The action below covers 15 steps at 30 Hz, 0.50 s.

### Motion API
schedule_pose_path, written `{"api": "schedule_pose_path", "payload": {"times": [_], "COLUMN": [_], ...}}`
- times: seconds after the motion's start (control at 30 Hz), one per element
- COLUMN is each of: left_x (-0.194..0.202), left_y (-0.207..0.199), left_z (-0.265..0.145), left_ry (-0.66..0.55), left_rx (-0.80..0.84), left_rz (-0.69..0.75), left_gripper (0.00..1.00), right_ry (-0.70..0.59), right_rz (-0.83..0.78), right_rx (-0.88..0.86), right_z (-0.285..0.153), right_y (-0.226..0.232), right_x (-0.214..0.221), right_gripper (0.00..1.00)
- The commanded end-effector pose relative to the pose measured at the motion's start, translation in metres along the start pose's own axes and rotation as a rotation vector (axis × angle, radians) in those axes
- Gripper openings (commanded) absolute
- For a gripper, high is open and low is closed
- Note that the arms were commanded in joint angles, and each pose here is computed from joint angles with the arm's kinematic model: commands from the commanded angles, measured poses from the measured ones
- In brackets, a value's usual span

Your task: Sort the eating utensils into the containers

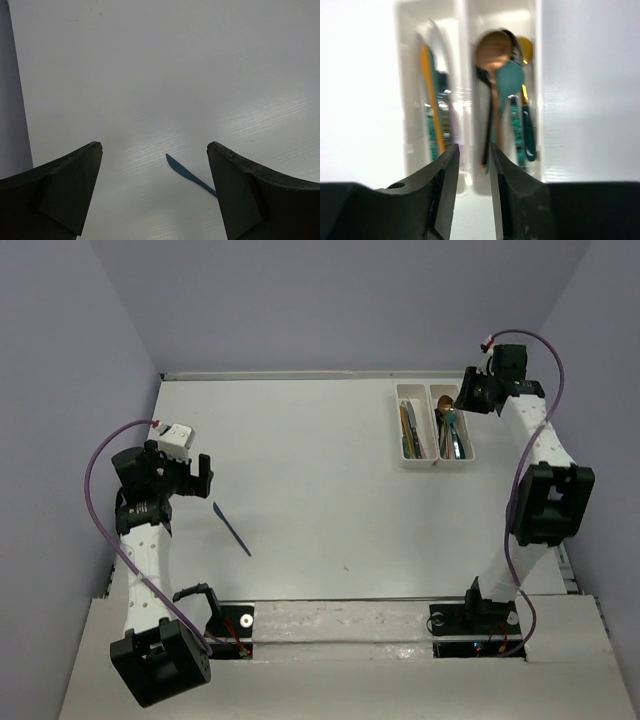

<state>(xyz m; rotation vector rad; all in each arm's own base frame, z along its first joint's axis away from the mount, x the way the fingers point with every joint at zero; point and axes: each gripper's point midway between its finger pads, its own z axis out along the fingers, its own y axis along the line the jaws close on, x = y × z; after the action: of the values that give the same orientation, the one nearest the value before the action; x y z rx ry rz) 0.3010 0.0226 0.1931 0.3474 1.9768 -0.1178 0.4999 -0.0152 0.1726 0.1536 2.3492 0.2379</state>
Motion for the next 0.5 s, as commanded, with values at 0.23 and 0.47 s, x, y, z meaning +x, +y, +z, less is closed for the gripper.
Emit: {"api": "schedule_pose_path", "payload": {"times": [0.23,0.47], "left_x": [0.058,0.076], "left_y": [0.047,0.064], "left_z": [0.006,-0.007], "left_ry": [0.214,0.242], "left_rx": [-0.194,-0.289], "left_rz": [0.02,0.006], "left_gripper": [0.99,0.99], "right_ry": [-0.181,0.024], "right_rz": [-0.31,-0.582], "right_rx": [-0.417,-0.568], "right_z": [-0.124,-0.096], "right_y": [0.347,0.498], "right_x": [0.109,0.248], "right_gripper": [0.56,0.58]}}
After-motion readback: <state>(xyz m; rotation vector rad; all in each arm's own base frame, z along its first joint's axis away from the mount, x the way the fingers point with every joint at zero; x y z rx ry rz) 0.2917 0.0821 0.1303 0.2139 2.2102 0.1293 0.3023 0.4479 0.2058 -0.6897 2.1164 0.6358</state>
